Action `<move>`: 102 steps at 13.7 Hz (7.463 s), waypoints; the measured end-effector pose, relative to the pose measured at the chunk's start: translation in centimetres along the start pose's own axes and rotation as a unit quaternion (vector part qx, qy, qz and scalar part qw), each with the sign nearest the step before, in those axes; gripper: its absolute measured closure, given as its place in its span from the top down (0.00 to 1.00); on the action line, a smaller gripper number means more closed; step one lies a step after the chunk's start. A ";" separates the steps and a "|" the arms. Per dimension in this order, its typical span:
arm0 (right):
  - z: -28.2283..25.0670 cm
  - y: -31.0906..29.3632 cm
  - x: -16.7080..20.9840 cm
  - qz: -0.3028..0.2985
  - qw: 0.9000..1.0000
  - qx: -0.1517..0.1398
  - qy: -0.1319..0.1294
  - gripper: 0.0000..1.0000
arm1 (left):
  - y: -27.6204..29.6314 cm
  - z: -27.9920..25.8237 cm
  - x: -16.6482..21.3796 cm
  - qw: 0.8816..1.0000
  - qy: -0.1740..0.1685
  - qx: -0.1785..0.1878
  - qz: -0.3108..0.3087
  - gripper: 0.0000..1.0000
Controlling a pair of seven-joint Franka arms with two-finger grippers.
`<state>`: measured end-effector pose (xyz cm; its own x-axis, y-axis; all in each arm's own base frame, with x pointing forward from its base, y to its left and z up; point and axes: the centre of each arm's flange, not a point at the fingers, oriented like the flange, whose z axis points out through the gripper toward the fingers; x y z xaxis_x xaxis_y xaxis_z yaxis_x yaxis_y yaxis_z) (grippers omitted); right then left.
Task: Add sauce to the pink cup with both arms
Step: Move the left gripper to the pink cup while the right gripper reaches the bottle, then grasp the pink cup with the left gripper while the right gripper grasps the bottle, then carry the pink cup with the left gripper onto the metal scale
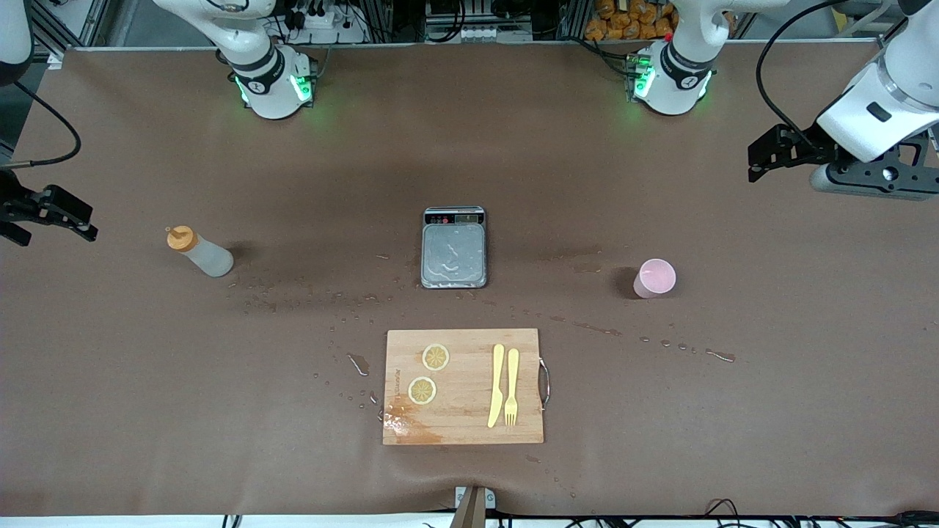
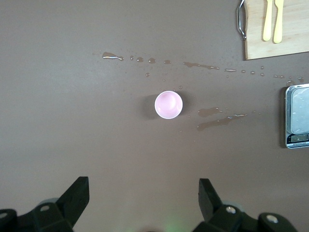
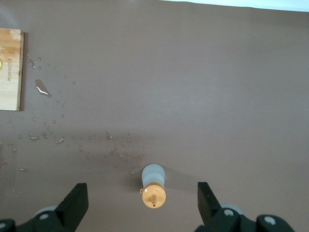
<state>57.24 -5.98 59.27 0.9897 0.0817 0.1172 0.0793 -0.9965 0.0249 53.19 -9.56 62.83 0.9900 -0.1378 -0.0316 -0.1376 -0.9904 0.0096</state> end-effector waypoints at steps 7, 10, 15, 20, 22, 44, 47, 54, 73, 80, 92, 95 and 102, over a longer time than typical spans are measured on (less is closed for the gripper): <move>0.0 0.2 -0.1 0.002 1.000 0.000 -0.002 1.00 | 0.3 0.1 0.0 1.000 -0.003 0.000 -0.014 1.00; 0.2 0.5 -0.3 0.005 1.000 0.002 -0.011 1.00 | 1.2 0.8 0.3 1.000 -0.011 0.001 -0.012 1.00; 0.9 1.2 -1.1 0.052 0.998 0.018 -0.039 1.00 | 1.2 6.6 2.0 0.997 -0.072 0.002 -0.003 1.00; 3.0 5.0 -3.1 0.154 0.980 0.090 -0.094 1.00 | 0.9 16.5 4.7 0.994 -0.109 -0.002 0.004 1.00; 4.8 8.7 -4.3 0.195 0.967 0.119 -0.114 1.00 | 0.7 20.0 5.3 0.994 -0.108 -0.003 0.002 1.00; 34.7 24.9 -15.2 0.588 0.602 0.321 -0.436 1.00 | -0.9 39.5 4.9 0.994 -0.102 -0.011 0.021 0.98; 38.1 24.6 -16.0 0.589 0.577 0.335 -0.456 1.00 | -0.6 40.7 4.9 0.993 -0.111 -0.012 0.024 0.69; 43.8 22.3 -15.4 0.595 0.555 0.347 -0.467 1.00 | -0.5 40.2 5.8 0.994 -0.101 -0.013 0.025 0.04; 47.4 16.2 -13.6 0.593 0.551 0.338 -0.479 1.00 | 19.0 25.8 6.7 0.993 -0.036 -0.058 -0.093 0.04; 47.6 14.6 -13.1 0.585 0.556 0.334 -0.488 0.70 | 30.1 25.9 5.3 0.986 -0.045 -0.076 -0.140 0.04; 43.1 14.5 -8.9 0.607 0.564 0.292 -0.478 0.48 | 42.6 30.1 2.9 0.981 -0.053 -0.103 -0.155 0.04; 38.1 12.6 -5.8 0.617 0.587 0.244 -0.463 0.48 | 44.8 32.5 1.2 0.985 -0.064 -0.090 -0.136 0.04; 31.3 8.9 -2.5 0.641 0.605 0.179 -0.437 0.48 | 43.4 37.0 2.2 0.987 -0.068 -0.056 -0.137 0.05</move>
<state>59.18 -15.52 28.10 -0.0627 -0.6452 -0.7614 -0.9542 -0.1848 0.2351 48.15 -52.98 26.21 0.9751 0.1275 -0.1813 0.1461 -0.9849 0.0930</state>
